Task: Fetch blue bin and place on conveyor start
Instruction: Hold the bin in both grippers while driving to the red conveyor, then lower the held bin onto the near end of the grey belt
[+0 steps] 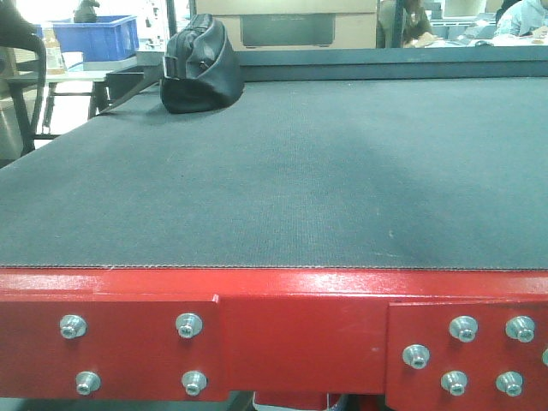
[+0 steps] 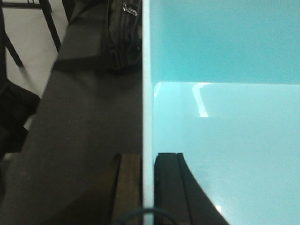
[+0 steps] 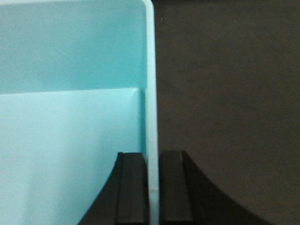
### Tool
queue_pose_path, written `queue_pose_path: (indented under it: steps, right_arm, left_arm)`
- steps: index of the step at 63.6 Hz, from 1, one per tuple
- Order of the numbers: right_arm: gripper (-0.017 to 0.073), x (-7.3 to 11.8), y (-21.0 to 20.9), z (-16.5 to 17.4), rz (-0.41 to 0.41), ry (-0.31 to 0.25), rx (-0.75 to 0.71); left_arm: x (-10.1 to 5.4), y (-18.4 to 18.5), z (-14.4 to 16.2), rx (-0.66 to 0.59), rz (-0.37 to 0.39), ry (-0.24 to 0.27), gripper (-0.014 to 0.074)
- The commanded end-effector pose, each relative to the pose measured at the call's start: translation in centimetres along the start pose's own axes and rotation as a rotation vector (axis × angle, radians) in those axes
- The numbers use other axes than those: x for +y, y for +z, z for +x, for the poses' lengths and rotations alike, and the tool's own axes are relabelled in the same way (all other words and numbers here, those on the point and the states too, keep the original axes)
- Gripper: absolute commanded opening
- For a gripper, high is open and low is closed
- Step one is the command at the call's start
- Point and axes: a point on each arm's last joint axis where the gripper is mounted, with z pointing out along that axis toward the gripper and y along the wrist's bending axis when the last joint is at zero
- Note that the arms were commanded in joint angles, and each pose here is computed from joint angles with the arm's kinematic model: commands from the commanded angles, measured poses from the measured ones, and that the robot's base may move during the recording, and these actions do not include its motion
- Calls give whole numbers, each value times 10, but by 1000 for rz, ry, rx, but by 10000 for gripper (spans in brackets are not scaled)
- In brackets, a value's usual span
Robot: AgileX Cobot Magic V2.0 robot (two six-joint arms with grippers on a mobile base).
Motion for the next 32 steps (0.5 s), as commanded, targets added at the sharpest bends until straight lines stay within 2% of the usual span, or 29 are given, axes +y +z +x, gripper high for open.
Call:
queue_pose_path:
  steps: [1, 10, 17, 28, 32]
  right_arm:
    - [-154, 4, 9, 5, -20, -3, -14]
    - [-154, 13, 41, 29, -69, -8, 32]
    - [-154, 16, 68, 52, -85, 17, 56]
    - [-154, 21, 103, 87, -125, -6, 70]
    - [-154, 22, 117, 102, -132, 18, 90]
  left_arm:
    - [-5, 5, 1, 11, 39, -30, -111]
    - [-13, 32, 18, 68, 36, 1, -111]
    - [-17, 64, 44, 120, 37, -36, -111]
    - [-19, 107, 89, 188, 99, -33, -111]
    - [-20, 118, 106, 198, 116, -42, -111]
